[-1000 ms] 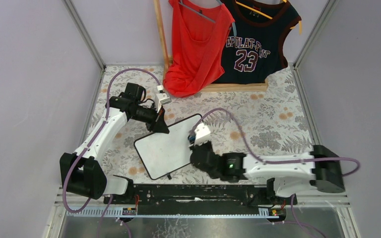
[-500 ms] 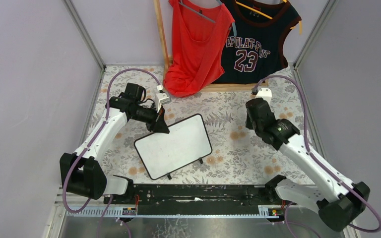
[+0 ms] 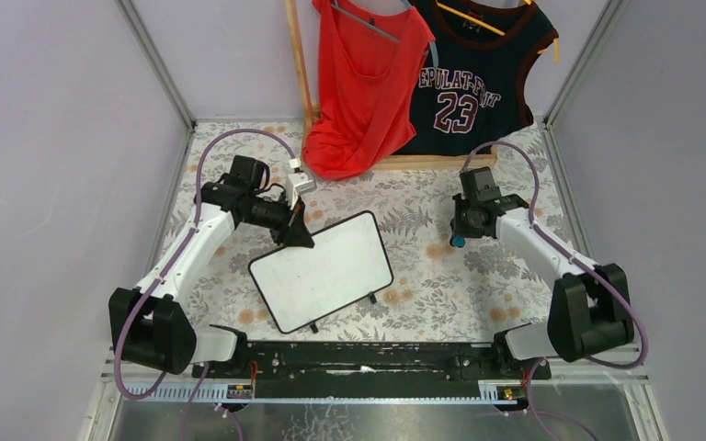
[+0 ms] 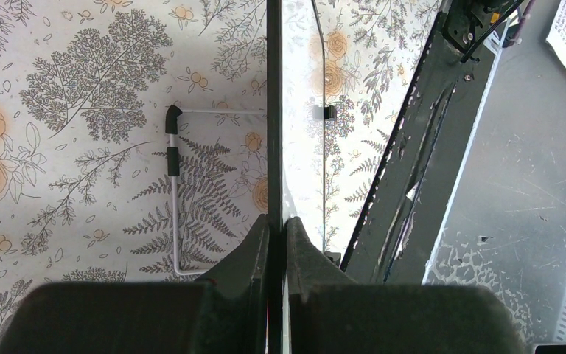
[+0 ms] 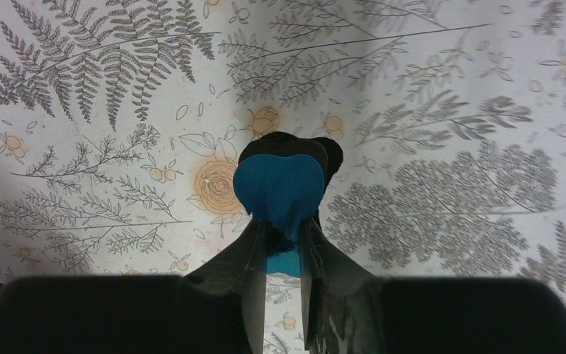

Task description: Erase the whiteboard

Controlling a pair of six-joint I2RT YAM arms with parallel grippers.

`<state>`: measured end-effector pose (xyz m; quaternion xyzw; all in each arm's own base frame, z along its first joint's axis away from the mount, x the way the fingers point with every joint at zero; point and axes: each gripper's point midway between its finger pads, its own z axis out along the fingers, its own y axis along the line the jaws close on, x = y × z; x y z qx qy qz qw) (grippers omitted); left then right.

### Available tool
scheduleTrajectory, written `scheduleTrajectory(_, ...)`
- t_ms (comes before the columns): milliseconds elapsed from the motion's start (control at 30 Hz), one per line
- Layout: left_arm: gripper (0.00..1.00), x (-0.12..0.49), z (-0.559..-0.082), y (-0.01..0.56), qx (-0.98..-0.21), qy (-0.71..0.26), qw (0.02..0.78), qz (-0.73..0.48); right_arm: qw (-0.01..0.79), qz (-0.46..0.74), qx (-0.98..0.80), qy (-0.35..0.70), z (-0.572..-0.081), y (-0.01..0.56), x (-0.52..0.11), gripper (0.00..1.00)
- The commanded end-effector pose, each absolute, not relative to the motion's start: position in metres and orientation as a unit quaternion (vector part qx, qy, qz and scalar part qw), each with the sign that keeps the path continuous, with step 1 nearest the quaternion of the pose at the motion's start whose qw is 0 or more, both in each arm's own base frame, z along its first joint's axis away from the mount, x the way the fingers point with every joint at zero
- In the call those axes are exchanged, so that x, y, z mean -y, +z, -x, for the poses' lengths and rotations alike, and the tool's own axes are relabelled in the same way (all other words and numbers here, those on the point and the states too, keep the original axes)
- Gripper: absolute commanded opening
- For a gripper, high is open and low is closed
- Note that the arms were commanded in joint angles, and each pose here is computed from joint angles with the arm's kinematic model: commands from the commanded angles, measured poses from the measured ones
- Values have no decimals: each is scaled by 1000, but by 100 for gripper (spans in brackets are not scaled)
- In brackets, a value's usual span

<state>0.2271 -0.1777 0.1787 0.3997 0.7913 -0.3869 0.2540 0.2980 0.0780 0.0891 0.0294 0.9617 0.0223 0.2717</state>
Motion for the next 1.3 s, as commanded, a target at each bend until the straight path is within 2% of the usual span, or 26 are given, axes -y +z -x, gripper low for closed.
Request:
scheduleTrajectory(0, 0, 163, -200, 134, -829, -346, 166, -406, 274, -4, -959, 69, -315, 88, -98, 7)
scheduleTrajectory(267, 0, 164, -201, 133, -829, -350, 164, -403, 234, 2, -970, 64, -313, 58, -100, 9)
scheduleTrajectory(500, 1, 164, -199, 131, -828, -352, 163, -404, 213, -1, -975, 59, -308, 40, -99, 21)
scheduleTrajectory(667, 2, 164, -200, 132, -829, -352, 163, -404, 210, -4, -976, 55, -305, 36, -97, 36)
scheduleTrajectory(800, 3, 164, -200, 131, -829, -352, 161, -403, 212, -9, -976, 52, -303, 36, -95, 60)
scheduleTrajectory(900, 3, 164, -200, 130, -830, -352, 158, -402, 216, -10, -975, 51, -303, 38, -94, 69)
scheduleTrajectory(1133, 6, 164, -201, 131, -831, -350, 161, -402, 239, -15, -969, 54, -305, 52, -93, 72)
scheduleTrajectory(1267, 18, 164, -204, 134, -831, -349, 165, -400, 256, -15, -965, 57, -305, 65, -92, 72)
